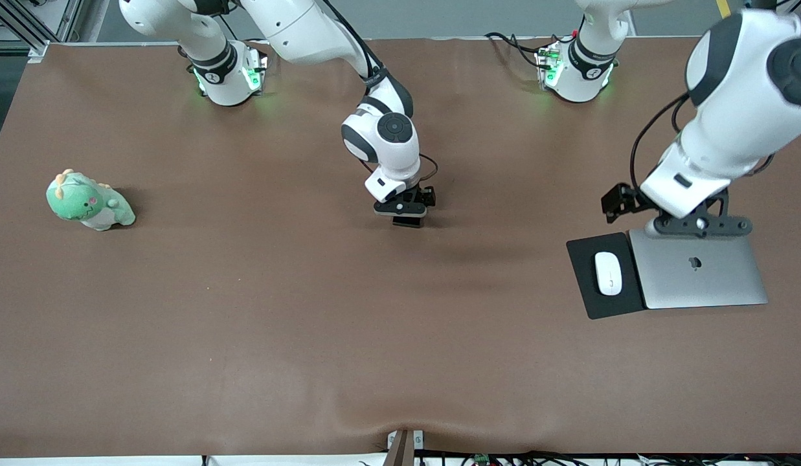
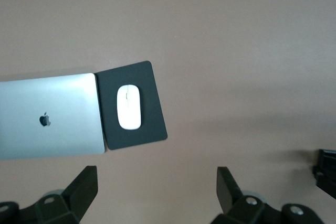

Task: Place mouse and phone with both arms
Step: 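Open the left gripper and lift it away from the mouse, then carry the black phone with the right gripper toward the green plush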

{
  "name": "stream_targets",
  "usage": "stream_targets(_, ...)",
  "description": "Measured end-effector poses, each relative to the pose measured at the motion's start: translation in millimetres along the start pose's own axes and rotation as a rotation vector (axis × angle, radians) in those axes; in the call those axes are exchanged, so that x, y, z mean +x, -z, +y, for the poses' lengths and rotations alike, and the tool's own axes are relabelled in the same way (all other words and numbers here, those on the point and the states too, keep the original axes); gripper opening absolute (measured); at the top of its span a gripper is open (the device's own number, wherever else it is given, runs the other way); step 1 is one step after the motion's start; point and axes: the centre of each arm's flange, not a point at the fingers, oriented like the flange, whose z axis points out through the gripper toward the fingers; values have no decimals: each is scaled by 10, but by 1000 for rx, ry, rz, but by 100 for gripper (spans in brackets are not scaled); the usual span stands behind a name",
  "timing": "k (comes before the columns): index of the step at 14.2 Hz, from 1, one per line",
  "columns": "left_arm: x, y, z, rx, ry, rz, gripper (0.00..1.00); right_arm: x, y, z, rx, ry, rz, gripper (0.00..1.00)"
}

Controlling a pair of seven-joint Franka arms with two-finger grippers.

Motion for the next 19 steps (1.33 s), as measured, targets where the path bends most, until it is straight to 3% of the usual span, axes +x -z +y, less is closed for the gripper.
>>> stream_targets(2,-161,247,56,-9,-1,0,100,21,7,4,-1,2,5,100)
stream_targets(4,-303,427,97,-23,-9,-8,100,66,51,-9,-11,-1,3,81)
stream_targets(9,-369,757,-21,-59,-34,1,100,514,436,-11,-125,-21,-57,80)
stream_targets(14,-383,982,-99,-63,-67,-5,100,1142,1444,376,-121,-90,-58,80)
stream_targets(19,-294,982,-163,-78,-63,-41,100,1622,2013,1371,-136,-86,-91,80)
